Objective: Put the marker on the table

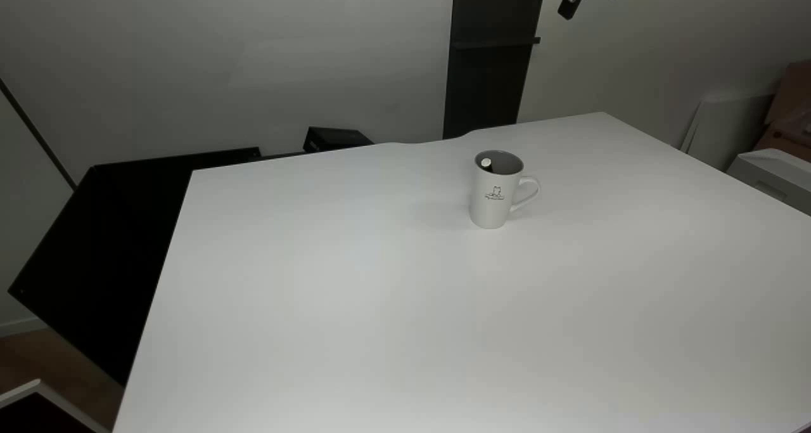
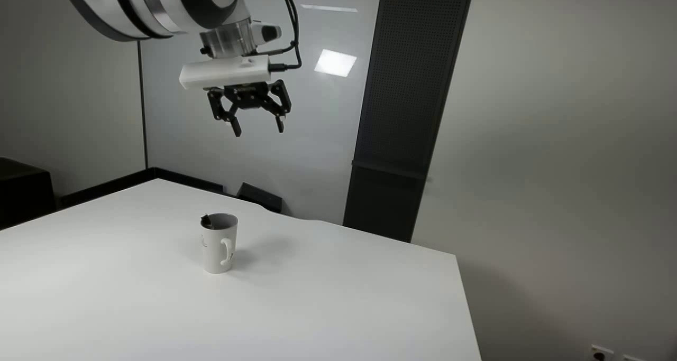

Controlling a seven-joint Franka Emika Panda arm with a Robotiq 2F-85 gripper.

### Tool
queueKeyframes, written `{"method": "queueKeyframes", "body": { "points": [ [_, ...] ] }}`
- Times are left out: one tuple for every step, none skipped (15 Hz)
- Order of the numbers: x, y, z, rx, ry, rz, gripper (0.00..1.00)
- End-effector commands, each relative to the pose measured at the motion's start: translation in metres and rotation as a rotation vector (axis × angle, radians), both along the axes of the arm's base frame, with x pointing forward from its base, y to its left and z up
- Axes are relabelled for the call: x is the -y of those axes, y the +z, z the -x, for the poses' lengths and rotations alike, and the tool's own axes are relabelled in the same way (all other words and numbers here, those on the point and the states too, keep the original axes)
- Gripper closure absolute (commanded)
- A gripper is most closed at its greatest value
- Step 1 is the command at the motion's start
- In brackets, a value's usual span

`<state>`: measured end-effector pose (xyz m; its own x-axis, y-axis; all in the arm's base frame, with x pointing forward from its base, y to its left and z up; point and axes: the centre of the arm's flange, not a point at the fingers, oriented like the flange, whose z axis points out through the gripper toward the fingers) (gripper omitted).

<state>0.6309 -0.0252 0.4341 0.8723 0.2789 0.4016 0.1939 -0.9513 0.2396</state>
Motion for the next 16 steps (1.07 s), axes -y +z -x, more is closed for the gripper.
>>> {"method": "queueKeyframes", "body": {
  "points": [
    [-0.029, -0.010, -0.006, 0.024, 0.025, 0.020, 0.00],
    [-0.037, -0.013, -0.007, 0.024, 0.037, 0.021, 0.00],
    [-0.043, -0.015, -0.007, 0.023, 0.050, 0.023, 0.00],
    [-0.049, -0.017, -0.007, 0.019, 0.062, 0.022, 0.00],
    [-0.055, -0.020, -0.007, 0.016, 0.072, 0.020, 0.00],
    [-0.059, -0.022, -0.007, 0.011, 0.079, 0.016, 0.00],
    [-0.063, -0.024, -0.008, 0.006, 0.077, 0.003, 0.00],
    [-0.068, -0.027, -0.008, -0.013, 0.081, -0.007, 0.00],
    [-0.071, -0.029, -0.008, -0.023, 0.086, -0.017, 0.00],
    [-0.075, -0.031, -0.007, -0.031, 0.091, -0.018, 0.00],
    [-0.078, -0.033, -0.006, -0.036, 0.094, -0.020, 0.00],
    [-0.080, -0.034, -0.005, -0.038, 0.098, -0.020, 0.00],
    [-0.082, -0.035, -0.005, -0.044, 0.091, -0.013, 0.00],
    [-0.077, -0.036, -0.005, -0.036, 0.115, -0.010, 0.00],
    [-0.078, -0.036, -0.005, -0.037, 0.118, -0.009, 0.00],
    [-0.078, -0.037, -0.005, -0.038, 0.119, -0.009, 0.00]
  ]
}}
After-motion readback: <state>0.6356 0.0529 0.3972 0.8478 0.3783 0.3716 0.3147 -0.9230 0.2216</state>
